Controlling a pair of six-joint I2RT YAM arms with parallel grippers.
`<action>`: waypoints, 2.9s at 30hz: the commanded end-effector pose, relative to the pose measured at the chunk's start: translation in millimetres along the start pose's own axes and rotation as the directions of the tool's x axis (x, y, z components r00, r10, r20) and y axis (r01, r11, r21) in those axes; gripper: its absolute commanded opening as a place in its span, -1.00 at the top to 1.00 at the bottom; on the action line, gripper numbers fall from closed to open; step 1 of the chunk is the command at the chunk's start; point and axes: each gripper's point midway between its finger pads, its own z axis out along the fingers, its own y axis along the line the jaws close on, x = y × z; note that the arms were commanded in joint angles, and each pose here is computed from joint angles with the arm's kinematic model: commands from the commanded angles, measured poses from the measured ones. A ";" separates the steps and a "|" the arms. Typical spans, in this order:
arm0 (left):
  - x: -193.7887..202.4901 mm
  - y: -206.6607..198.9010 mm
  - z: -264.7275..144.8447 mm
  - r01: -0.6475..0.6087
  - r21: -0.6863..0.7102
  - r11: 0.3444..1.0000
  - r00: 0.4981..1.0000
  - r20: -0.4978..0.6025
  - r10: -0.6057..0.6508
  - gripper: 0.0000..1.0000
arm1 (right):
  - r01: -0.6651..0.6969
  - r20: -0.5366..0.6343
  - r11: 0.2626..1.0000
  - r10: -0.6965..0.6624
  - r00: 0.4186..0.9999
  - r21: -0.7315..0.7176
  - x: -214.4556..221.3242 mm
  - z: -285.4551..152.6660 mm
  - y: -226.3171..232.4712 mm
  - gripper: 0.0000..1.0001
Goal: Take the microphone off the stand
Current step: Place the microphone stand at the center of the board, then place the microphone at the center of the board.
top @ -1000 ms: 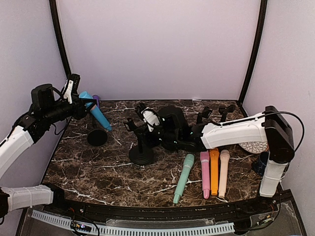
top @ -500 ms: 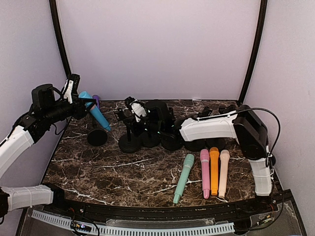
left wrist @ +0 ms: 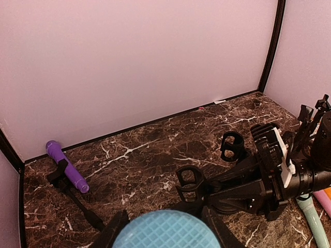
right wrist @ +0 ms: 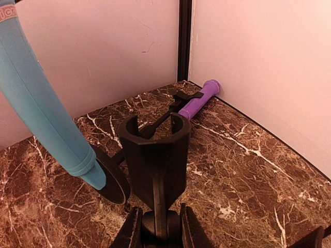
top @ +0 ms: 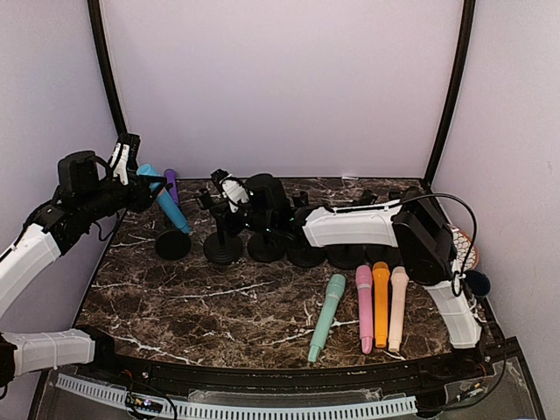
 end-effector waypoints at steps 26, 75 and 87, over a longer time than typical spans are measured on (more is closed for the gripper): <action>3.5 -0.8 6.3 0.014 0.013 1.000 1.000 -0.018 -0.014 1.00 | 0.032 0.112 0.998 -0.037 0.993 0.047 -38.3 14.3 -24.9 0.22; 181.4 -203.5 51.0 0.489 0.192 0.851 0.616 -0.767 -0.181 1.00 | -0.127 0.163 0.991 0.131 0.978 -0.032 -30.1 -219.7 -25.8 -0.49; 198.2 -221.2 109.4 0.523 0.175 0.834 0.640 -0.727 -0.248 0.59 | -0.166 0.193 0.984 0.176 0.965 -0.065 -37.6 -233.6 -21.1 -0.50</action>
